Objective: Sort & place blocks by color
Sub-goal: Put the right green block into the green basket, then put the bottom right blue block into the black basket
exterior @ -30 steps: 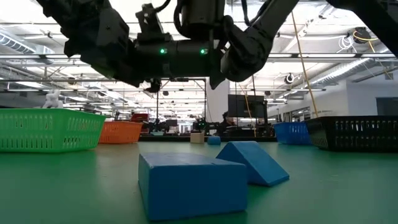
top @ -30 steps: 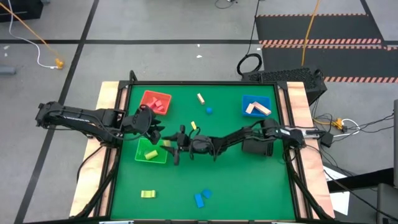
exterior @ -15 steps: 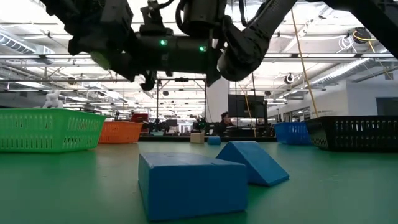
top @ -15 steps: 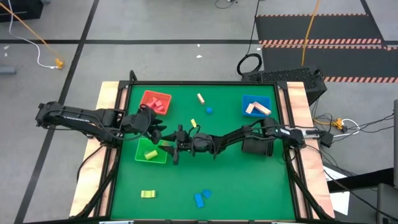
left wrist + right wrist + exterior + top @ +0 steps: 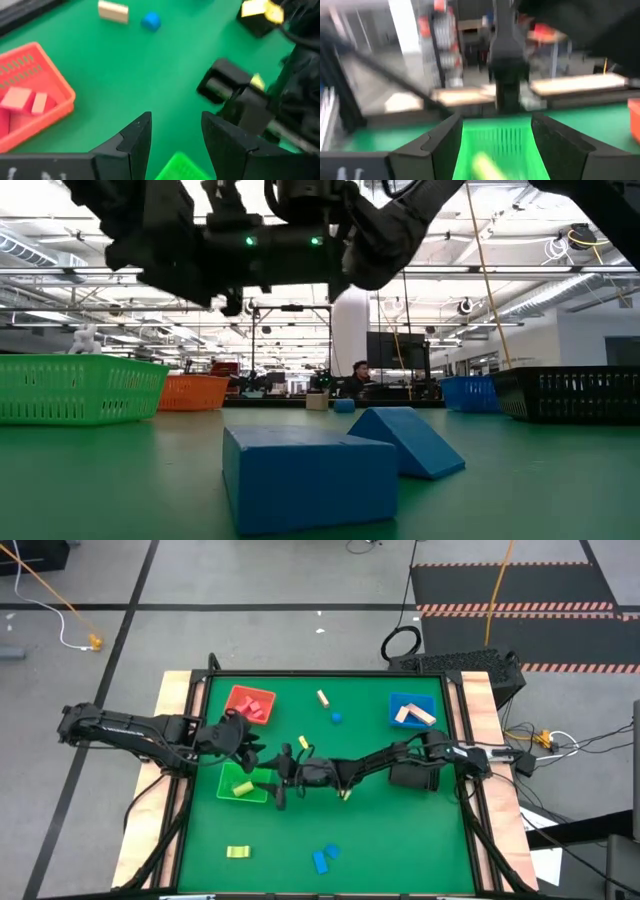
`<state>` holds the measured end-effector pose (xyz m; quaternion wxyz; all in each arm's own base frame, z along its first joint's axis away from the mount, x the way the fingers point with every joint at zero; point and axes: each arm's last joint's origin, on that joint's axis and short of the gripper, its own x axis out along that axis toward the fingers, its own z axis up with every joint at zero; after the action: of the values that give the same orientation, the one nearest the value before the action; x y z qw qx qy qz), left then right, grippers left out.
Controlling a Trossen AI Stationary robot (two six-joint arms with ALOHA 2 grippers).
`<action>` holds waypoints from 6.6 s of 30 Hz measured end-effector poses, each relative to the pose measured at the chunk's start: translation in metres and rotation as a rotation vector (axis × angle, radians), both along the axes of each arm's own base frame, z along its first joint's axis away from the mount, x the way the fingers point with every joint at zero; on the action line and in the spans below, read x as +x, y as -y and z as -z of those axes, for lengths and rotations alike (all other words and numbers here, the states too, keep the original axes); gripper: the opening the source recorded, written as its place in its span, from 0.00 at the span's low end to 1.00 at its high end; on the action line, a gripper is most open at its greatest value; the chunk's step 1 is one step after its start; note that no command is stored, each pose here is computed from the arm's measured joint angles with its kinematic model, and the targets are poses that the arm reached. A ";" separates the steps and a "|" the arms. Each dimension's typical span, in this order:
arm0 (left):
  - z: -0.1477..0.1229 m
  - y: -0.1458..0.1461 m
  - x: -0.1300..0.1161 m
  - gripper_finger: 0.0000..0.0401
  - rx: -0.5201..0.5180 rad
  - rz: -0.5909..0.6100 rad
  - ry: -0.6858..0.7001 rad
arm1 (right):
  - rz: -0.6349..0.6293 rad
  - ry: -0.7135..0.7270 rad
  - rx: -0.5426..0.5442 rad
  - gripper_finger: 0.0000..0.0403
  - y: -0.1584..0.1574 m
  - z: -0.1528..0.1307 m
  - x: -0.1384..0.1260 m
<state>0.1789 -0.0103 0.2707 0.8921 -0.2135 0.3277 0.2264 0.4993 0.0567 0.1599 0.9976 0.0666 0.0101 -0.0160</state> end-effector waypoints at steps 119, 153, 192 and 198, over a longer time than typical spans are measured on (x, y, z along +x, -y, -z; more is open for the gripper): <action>0.026 0.054 0.053 0.15 -0.125 0.144 0.085 | 0.151 -0.377 -0.247 0.70 -0.078 -0.053 -0.156; 0.058 0.056 -0.009 0.75 -0.276 -0.135 -0.561 | 0.103 -0.646 0.419 0.63 -0.129 -0.024 -0.195; 0.055 0.060 0.003 0.68 -0.203 0.083 -0.473 | 0.154 -0.487 -0.123 0.61 -0.184 0.085 -0.193; 0.055 0.060 0.003 0.66 -0.202 0.082 -0.472 | 0.210 -0.468 0.036 0.47 -0.178 0.085 -0.189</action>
<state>0.1815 -0.0704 0.2158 0.7734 -0.2294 0.5562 0.1996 0.3099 0.2352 0.0745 0.9597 0.0793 0.2338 -0.1345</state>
